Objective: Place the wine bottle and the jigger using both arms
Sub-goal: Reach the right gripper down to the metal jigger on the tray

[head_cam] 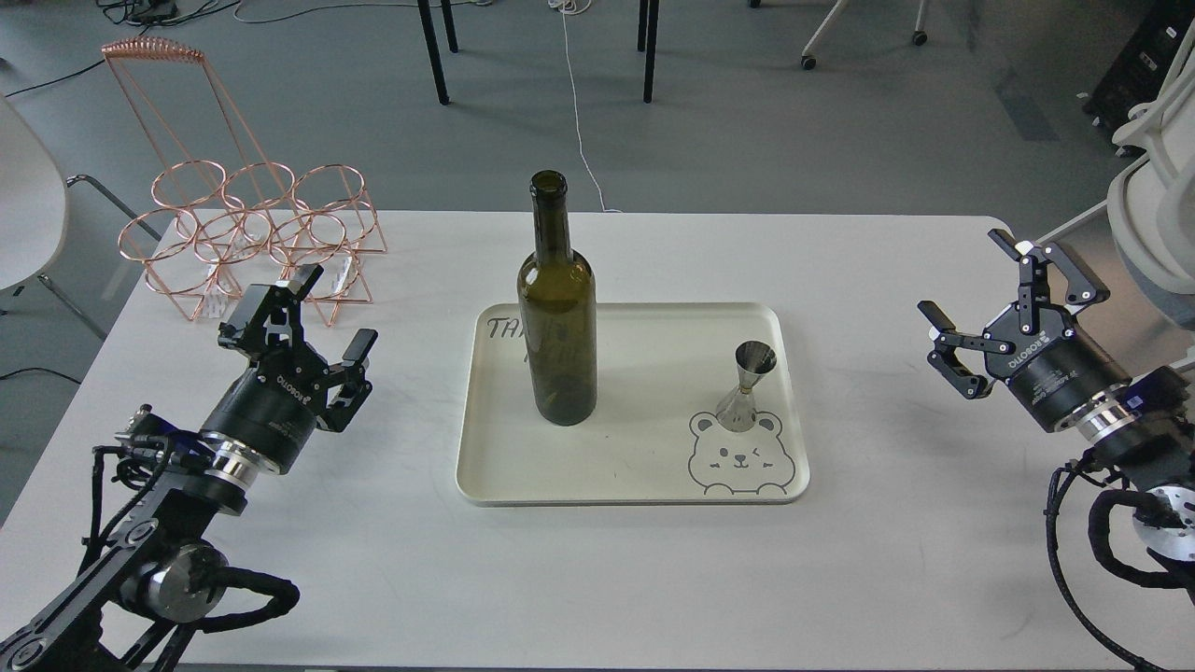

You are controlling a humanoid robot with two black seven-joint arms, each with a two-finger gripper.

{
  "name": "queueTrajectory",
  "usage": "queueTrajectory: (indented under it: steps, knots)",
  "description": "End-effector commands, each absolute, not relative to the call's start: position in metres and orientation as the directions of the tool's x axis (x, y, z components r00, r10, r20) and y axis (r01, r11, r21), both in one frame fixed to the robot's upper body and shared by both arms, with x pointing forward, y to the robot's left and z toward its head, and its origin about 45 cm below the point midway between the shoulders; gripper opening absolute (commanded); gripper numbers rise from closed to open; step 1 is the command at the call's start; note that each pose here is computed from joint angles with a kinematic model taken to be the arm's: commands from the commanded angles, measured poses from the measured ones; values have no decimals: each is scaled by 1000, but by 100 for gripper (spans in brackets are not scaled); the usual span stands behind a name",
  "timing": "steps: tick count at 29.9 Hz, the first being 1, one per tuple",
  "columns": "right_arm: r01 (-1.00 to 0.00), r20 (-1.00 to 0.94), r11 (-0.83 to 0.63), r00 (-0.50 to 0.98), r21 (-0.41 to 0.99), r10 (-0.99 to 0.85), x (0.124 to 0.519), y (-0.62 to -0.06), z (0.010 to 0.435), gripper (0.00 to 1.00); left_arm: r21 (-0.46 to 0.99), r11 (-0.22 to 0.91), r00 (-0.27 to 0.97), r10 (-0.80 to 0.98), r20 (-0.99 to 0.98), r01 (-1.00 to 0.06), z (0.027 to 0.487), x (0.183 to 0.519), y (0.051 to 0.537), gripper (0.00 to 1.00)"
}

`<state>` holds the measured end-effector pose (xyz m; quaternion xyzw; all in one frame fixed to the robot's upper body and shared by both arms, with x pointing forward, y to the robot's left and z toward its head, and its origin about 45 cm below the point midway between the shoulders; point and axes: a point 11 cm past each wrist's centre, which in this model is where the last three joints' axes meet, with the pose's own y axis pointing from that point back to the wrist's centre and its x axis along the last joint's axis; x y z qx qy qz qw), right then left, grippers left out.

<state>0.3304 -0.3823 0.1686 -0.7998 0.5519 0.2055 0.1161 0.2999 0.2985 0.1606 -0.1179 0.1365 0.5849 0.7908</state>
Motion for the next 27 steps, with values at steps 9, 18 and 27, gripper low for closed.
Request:
queueTrajectory:
  steps: [9,18,27]
  knots:
    - [-838,-133,-536,523,99,-842,323,-380,197,98,-97,268,285,888,-360,-959,170,300,302,99]
    - [-566,535,-689,791,454,-298,277,-344,187,98,-184,252,303,888,-346,-950,182,302,303,99]
    - [-677,922,-683,387,275,-12,281,-313,154,98,-185,256,307,888,-342,-949,183,302,303,99]
